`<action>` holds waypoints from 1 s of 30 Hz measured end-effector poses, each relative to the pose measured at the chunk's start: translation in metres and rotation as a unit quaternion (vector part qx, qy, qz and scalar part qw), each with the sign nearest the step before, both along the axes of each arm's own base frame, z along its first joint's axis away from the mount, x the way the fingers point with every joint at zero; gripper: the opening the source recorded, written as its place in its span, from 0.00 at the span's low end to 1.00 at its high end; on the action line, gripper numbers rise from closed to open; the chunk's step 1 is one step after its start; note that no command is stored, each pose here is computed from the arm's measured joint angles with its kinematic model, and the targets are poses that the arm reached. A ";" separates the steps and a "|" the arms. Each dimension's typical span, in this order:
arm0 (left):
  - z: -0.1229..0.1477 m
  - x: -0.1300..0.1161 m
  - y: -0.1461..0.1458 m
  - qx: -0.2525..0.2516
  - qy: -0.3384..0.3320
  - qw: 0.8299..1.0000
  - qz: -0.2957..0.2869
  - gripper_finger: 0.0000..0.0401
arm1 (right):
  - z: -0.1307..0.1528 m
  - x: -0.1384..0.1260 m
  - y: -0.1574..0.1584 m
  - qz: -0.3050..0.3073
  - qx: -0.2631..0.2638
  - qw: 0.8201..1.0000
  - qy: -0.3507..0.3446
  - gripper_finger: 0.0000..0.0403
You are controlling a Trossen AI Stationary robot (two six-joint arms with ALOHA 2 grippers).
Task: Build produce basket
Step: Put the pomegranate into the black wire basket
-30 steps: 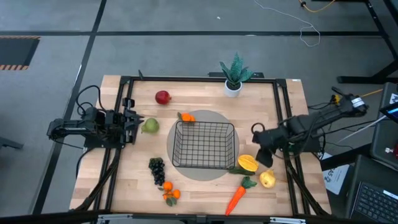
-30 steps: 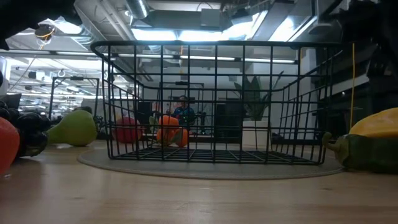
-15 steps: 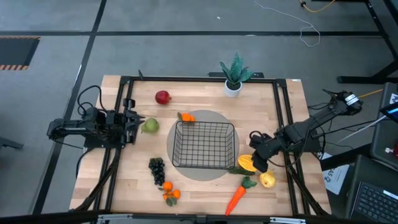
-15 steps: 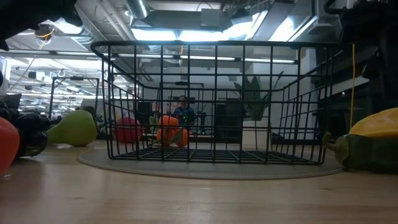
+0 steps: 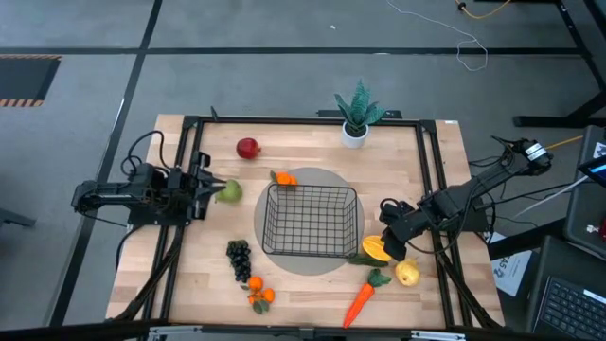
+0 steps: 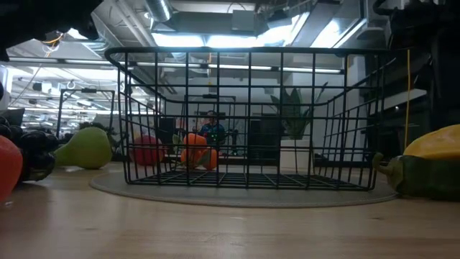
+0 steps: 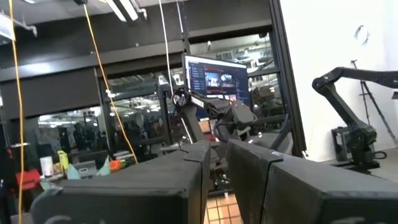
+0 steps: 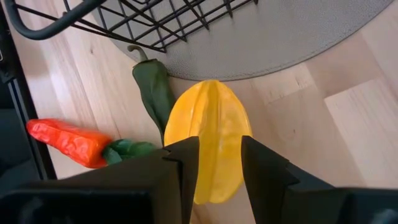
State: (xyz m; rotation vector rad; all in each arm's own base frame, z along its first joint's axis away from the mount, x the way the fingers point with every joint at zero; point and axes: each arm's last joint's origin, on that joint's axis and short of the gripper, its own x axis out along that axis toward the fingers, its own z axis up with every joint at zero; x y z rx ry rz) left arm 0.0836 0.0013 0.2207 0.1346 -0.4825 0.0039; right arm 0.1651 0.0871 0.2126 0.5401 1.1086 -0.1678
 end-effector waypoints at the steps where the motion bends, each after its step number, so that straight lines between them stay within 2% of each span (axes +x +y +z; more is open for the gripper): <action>1: -0.001 0.000 0.000 -0.009 0.004 1.000 -0.004 0.11 | 0.000 0.000 0.000 0.000 0.000 1.000 0.000 0.27; 5: 0.000 0.000 0.000 -0.049 0.000 0.998 -0.029 0.11 | 0.000 0.000 0.000 0.000 0.000 1.000 0.000 0.27; 8: 0.005 -0.003 0.000 -0.081 -0.029 0.996 -0.038 0.11 | 0.000 0.000 0.000 0.001 -0.001 1.000 0.000 0.27; 10: 0.007 -0.004 0.002 -0.126 -0.043 0.991 -0.031 0.11 | 0.000 0.000 0.000 -0.002 -0.006 1.000 -0.003 0.27; 12: 0.006 -0.004 0.005 -0.182 -0.047 0.982 -0.006 0.11 | 0.000 0.000 -0.001 -0.007 -0.017 1.000 -0.009 0.27; 14: 0.004 -0.003 0.007 -0.218 -0.045 0.975 0.018 0.11 | 0.000 0.001 -0.002 -0.013 -0.027 0.999 -0.014 0.27; 18: -0.008 0.006 0.008 -0.233 0.025 0.971 0.038 0.11 | 0.000 0.001 -0.003 -0.023 -0.043 0.999 -0.023 0.27; 21: -0.021 0.014 0.008 -0.276 0.092 0.956 0.039 0.11 | 0.001 0.002 -0.004 -0.029 -0.054 0.998 -0.029 0.27; 23: -0.025 0.018 0.009 -0.299 0.110 0.947 0.036 0.11 | 0.001 0.002 -0.004 -0.032 -0.058 0.997 -0.031 0.27; 26: -0.009 0.019 0.008 -0.299 0.107 0.948 0.033 0.11 | 0.001 0.002 -0.004 -0.032 -0.058 0.997 -0.031 0.27; 30: 0.037 0.020 0.008 -0.243 0.114 0.962 0.051 0.11 | 0.001 0.002 -0.004 -0.034 -0.058 0.997 -0.031 0.27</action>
